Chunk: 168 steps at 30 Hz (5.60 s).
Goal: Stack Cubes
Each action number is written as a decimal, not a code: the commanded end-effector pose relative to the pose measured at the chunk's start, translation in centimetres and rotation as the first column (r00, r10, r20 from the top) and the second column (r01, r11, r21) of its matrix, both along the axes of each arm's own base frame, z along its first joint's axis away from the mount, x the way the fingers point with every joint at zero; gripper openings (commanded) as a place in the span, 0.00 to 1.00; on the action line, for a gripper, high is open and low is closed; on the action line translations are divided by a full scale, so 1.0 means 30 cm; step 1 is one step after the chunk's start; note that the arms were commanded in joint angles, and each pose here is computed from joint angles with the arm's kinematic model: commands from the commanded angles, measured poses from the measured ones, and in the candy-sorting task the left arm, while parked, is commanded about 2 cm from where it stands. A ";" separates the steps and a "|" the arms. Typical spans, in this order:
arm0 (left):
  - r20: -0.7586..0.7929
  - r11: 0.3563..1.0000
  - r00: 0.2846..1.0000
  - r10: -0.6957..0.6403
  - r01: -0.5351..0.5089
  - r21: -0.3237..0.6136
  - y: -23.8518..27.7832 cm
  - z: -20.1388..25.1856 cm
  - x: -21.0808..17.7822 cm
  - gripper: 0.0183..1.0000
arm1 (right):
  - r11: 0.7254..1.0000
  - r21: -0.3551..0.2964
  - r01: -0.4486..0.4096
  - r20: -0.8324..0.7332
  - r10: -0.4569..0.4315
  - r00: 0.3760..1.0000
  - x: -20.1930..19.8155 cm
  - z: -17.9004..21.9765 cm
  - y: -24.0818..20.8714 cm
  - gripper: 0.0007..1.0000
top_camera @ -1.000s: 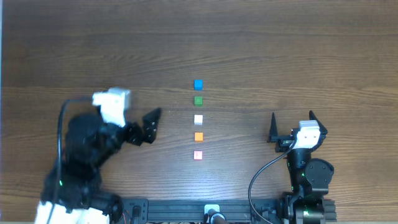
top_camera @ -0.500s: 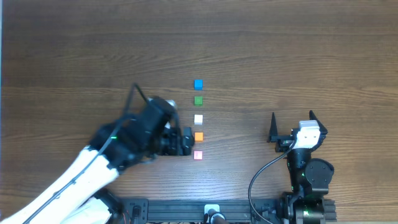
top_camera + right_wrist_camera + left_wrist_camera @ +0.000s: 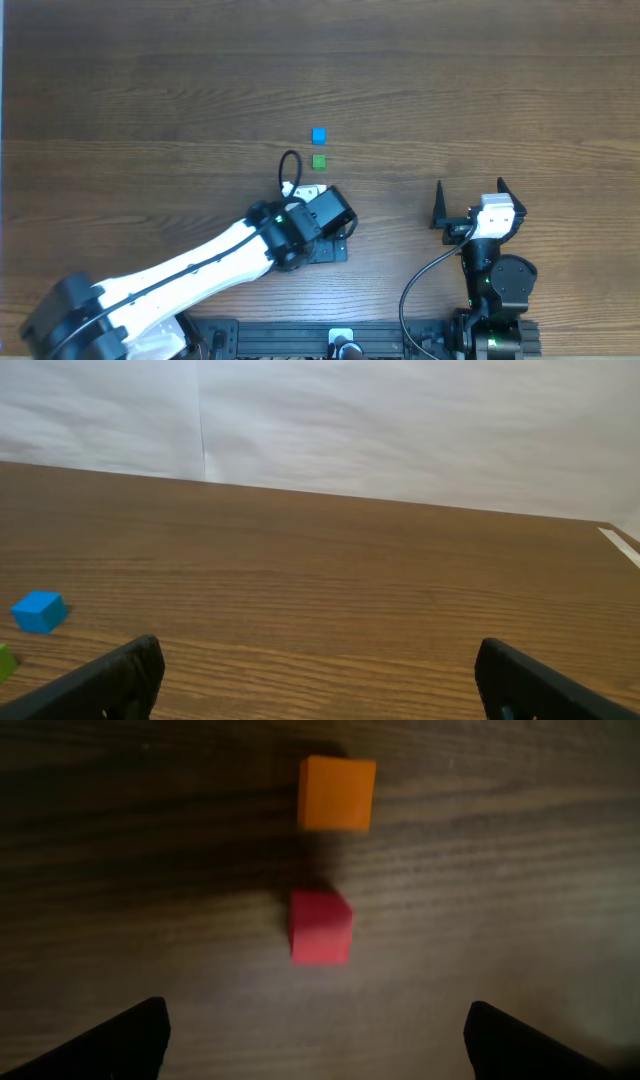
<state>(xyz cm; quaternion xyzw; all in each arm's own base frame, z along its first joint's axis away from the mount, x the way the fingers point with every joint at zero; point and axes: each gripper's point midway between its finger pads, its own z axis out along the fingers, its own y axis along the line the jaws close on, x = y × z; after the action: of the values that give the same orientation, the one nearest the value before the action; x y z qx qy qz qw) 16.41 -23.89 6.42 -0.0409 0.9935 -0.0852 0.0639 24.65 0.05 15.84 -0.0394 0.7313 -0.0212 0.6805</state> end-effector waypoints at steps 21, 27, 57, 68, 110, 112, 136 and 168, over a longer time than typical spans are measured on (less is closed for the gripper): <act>-0.044 0.993 0.998 -0.036 0.041 0.110 -0.043 -0.193 0.006 0.83 | 1.000 -0.005 0.003 0.001 -0.003 1.000 -0.001 -0.004 -0.001 0.99; -0.037 0.992 0.997 -0.061 0.065 0.110 -0.046 -0.194 0.011 0.77 | 1.000 -0.005 0.003 0.001 -0.003 1.000 -0.001 -0.004 -0.001 0.99; -0.046 0.988 0.995 -0.084 0.089 0.125 -0.041 -0.209 0.007 0.21 | 1.000 -0.005 0.003 0.001 -0.003 1.000 -0.001 -0.004 -0.001 0.99; 0.006 0.991 0.999 -0.034 0.033 0.129 -0.017 0.017 0.108 0.14 | 1.000 -0.005 0.003 0.001 -0.003 1.000 -0.001 -0.004 -0.001 0.99; 0.012 0.983 0.999 -0.037 0.034 0.183 -0.037 -0.023 0.374 0.12 | 1.000 -0.005 0.003 0.001 -0.003 1.000 -0.001 -0.004 -0.001 0.99; 0.011 0.983 0.999 -0.039 0.036 0.182 -0.037 -0.023 0.373 0.12 | 1.000 -0.005 0.003 0.001 -0.003 1.000 -0.001 -0.004 -0.001 0.99; 0.005 0.985 0.999 -0.039 0.038 0.169 -0.014 -0.076 0.382 0.13 | 1.000 -0.005 0.003 0.001 -0.003 1.000 -0.001 -0.004 -0.001 0.99; -0.037 0.984 0.997 -0.062 0.067 0.163 -0.032 -0.141 0.377 0.14 | 1.000 -0.005 0.003 0.001 -0.003 1.000 -0.001 -0.004 -0.001 0.99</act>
<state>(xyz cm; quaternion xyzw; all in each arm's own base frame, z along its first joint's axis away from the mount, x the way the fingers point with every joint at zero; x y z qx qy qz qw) 27.84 -25.15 2.95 -0.0078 0.9983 -0.0093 0.0569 24.65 0.05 15.84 -0.0395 0.7313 -0.0213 0.6805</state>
